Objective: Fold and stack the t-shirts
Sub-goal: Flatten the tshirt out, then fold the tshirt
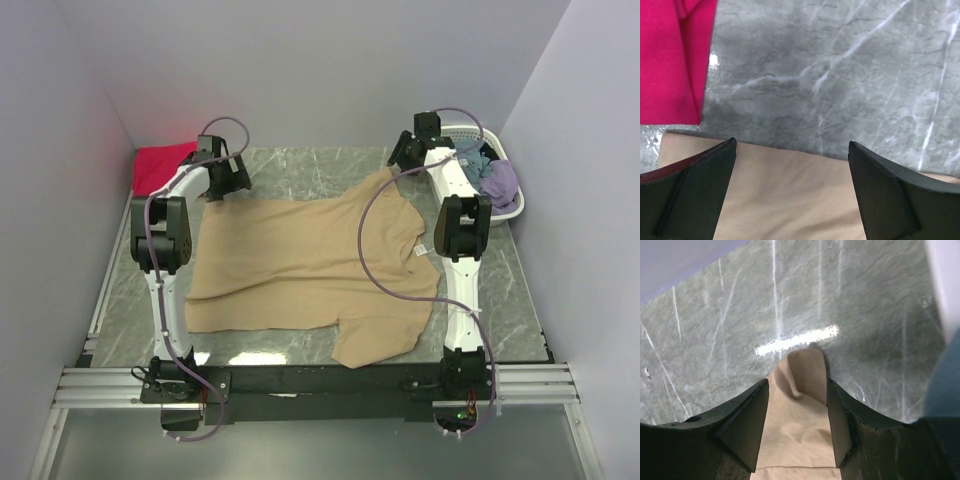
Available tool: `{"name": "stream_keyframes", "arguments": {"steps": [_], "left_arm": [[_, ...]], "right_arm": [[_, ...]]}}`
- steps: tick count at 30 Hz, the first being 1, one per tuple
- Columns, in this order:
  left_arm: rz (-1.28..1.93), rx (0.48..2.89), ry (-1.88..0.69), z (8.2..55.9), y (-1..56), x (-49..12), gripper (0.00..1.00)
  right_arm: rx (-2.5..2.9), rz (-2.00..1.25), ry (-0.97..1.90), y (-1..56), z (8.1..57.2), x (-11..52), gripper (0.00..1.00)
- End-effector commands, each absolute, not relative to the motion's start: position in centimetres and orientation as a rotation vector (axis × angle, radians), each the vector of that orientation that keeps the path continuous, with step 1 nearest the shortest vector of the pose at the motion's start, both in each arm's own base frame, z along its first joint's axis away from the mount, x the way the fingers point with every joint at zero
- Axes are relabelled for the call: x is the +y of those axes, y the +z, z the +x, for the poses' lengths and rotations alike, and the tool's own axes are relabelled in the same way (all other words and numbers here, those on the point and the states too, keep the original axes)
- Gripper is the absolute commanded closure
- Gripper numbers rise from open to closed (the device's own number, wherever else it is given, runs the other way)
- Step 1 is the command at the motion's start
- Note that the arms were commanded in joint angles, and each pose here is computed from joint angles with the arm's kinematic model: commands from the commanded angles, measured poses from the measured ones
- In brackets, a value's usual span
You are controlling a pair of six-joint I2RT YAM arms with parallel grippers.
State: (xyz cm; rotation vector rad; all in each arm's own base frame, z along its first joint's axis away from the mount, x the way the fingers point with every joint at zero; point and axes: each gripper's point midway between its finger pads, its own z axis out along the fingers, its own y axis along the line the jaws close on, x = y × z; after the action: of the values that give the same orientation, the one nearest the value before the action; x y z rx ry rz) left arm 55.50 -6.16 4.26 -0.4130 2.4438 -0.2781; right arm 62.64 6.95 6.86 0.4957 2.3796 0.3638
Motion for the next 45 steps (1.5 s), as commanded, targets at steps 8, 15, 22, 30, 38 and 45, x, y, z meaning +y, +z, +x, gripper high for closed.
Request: {"name": "stream_keyframes", "arguments": {"steps": [8, 15, 22, 30, 38, 45], "left_arm": [[-0.393, 2.439, -0.28, 54.4, 6.8, -6.3, 0.01], [-0.395, 2.507, -0.184, 53.8, 5.8, -5.3, 0.0], [-0.398, 2.536, -0.138, 53.7, 4.3, -5.3, 0.01], [-0.398, 2.542, -0.133, 53.8, 4.1, -5.1, 0.1], [-0.398, 2.567, -0.127, 53.7, 3.4, -5.1, 0.38], [-0.388, 2.583, -0.146, 53.8, 2.9, -5.5, 0.67]], "right_arm": [[2.412, 0.506, 0.446, 5.8, 62.6, 7.8, 0.43], [2.416, 0.534, 0.42, 5.5, 62.5, 7.4, 0.43], [2.4, 0.503, 0.533, 5.7, 63.1, 8.6, 0.46], [2.402, 0.495, 0.636, 5.4, 63.0, 9.8, 0.48], [2.396, 0.476, 0.667, 5.5, 63.0, 10.1, 0.66], [2.391, 0.46, 0.692, 5.8, 63.0, 10.2, 0.83]]}}
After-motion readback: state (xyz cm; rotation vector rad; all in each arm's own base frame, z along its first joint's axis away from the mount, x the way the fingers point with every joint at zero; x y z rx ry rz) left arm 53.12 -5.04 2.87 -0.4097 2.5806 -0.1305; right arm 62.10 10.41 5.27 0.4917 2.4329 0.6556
